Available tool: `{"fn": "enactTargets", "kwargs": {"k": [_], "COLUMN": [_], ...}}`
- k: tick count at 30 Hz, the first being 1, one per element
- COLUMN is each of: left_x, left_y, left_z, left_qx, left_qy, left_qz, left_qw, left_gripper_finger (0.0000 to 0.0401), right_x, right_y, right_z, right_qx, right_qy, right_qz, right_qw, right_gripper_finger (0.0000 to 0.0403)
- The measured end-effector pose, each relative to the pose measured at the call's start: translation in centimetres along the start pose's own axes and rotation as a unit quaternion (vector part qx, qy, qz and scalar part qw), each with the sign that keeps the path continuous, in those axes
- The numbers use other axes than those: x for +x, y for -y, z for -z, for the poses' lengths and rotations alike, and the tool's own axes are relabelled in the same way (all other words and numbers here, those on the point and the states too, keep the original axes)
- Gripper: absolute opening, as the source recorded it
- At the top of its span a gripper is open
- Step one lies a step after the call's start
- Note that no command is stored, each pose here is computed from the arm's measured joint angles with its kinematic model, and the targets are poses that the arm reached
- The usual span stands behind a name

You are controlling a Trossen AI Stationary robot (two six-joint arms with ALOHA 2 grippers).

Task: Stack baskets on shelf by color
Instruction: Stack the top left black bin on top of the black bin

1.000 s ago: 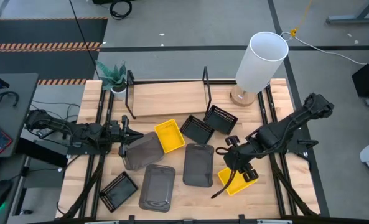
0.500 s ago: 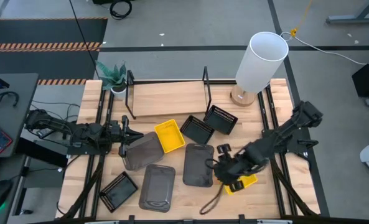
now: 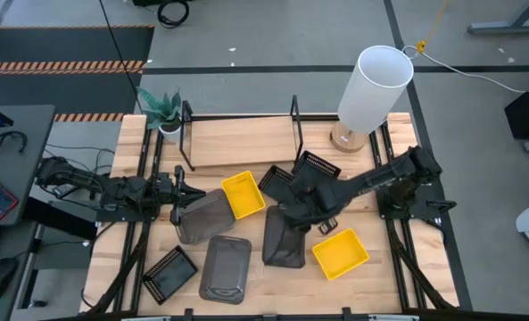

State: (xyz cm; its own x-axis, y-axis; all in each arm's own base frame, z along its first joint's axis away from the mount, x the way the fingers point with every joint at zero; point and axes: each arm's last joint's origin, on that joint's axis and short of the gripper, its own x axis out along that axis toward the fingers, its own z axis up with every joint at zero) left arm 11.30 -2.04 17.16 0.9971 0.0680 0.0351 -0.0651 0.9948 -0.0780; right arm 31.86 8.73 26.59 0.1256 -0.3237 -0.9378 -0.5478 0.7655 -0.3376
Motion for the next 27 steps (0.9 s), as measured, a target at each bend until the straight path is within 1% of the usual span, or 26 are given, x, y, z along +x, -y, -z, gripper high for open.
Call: {"fn": "enactTargets", "kwargs": {"k": [6, 8, 11, 13, 16, 19, 23, 27], "left_x": [0.0, 0.0, 0.0, 0.0, 0.0, 0.0, 0.0, 0.0], "left_y": [0.0, 0.0, 0.0, 0.0, 0.0, 0.0, 0.0, 0.0], "left_z": [0.0, 0.0, 0.0, 0.0, 0.0, 0.0, 0.0, 0.0], "left_qx": [0.0, 0.0, 0.0, 0.0, 0.0, 0.0, 0.0, 0.0], "left_qy": [0.0, 0.0, 0.0, 0.0, 0.0, 0.0, 0.0, 0.0], "left_qz": [0.0, 0.0, 0.0, 0.0, 0.0, 0.0, 0.0, 0.0], "left_qw": [1.0, 1.0, 1.0, 1.0, 1.0, 1.0, 1.0, 1.0], "left_gripper_finger": [0.003, 0.0034, 0.0038, 0.0039, 0.0035, 0.0031, 0.0028, 0.0034], "right_x": [0.8, 1.1, 1.7, 2.7, 4.2, 5.5, 6.2, 6.4], "right_y": [2.0, 2.7, 3.6, 3.8, 3.7, 3.8, 4.0, 4.2], "right_z": [1.6, 2.0, 2.3, 2.5, 3.0, 2.9, 2.2, 2.0], "right_qx": [0.008, 0.018, 0.028, 0.021, -0.011, -0.036, -0.06, -0.071], "right_qy": [-0.051, -0.055, -0.045, -0.042, -0.055, -0.037, 0.007, 0.025], "right_qz": [-0.007, -0.01, -0.036, -0.045, -0.055, -0.05, -0.027, -0.033], "right_qw": [0.999, 0.998, 0.998, 0.998, 0.997, 0.997, 0.998, 0.997], "right_gripper_finger": [0.0184, 0.0179, 0.0175, 0.0174, 0.0173, 0.0173, 0.0173, 0.0173]}}
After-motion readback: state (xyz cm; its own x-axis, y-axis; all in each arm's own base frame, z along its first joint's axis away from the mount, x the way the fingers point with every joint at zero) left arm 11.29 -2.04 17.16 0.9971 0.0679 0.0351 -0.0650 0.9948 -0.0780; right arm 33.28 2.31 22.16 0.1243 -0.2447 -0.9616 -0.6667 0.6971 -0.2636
